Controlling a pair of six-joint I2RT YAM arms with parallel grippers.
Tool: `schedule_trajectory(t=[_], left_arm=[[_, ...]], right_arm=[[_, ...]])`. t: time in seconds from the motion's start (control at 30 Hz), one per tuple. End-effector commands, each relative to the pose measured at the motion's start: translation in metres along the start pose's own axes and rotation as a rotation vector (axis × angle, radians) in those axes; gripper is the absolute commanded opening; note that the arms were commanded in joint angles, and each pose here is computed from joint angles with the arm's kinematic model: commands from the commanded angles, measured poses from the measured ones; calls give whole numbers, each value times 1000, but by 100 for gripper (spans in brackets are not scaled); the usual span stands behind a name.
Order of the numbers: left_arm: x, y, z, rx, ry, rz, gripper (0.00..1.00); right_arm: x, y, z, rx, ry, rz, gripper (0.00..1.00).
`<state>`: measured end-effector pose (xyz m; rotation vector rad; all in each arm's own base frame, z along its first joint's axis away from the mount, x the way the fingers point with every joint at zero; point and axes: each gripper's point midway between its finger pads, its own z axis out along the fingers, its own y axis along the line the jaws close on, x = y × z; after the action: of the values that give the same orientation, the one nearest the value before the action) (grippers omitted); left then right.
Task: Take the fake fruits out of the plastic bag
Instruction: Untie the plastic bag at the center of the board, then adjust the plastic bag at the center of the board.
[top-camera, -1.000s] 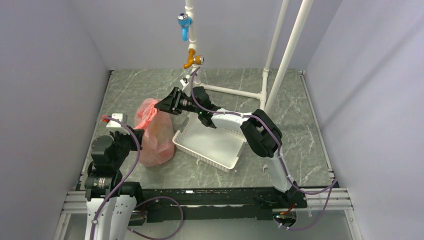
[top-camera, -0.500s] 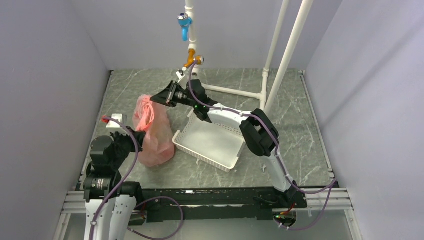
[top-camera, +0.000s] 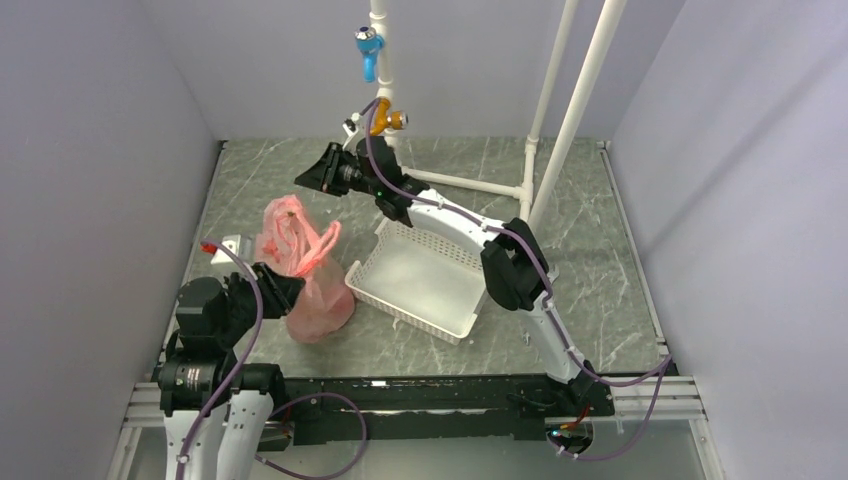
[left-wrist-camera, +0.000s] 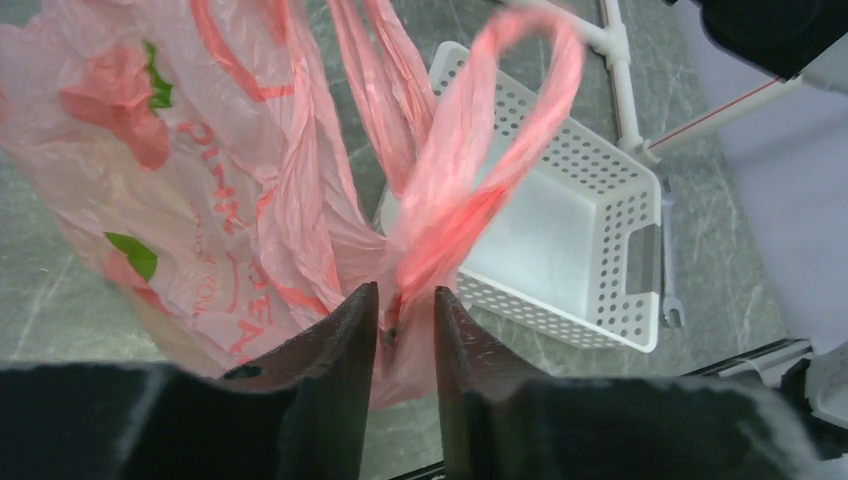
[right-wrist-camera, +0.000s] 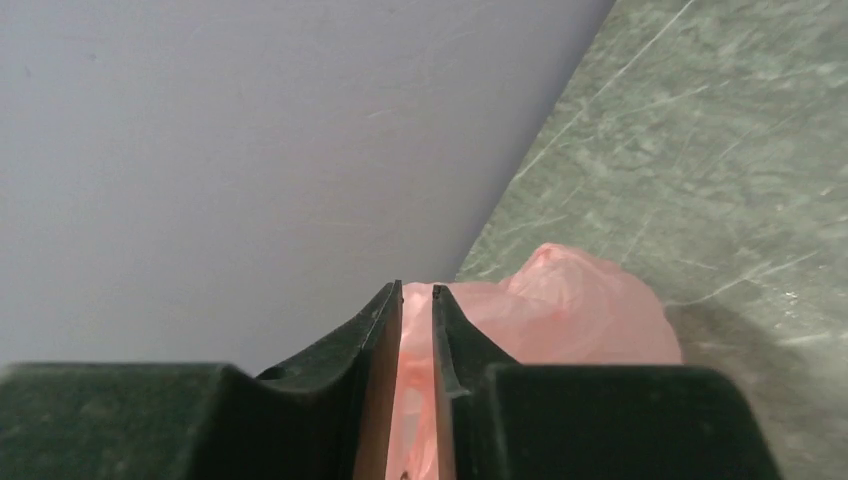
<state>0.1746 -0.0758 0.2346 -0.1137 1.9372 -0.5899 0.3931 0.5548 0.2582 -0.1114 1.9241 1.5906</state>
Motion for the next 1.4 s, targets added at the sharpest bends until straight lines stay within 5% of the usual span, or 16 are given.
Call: schedule_trajectory(t=[0.0,0.13,0.43,0.87,1.17,1.37], left_arm=[[-18,-8,-6,11,-57,-4,46],[-42,-10,-9,-15,-95,47,69],[-121,-7,-11,-131,-233,198,90],[-137,37,85,-229,-13,266,89],[-113,53,108,-204,-41,304,89],[-99,58,116,-196,-12,292,87]], right_arm=[[-1,17,-7,21,44,-153,31],[14,24,-31,61,87,-258,47],[17,38,-100,118,93,-348,73],[64,75,-128,-161,235,-359,85],[82,76,-109,-114,193,-304,85],[84,66,-98,103,73,-335,78]])
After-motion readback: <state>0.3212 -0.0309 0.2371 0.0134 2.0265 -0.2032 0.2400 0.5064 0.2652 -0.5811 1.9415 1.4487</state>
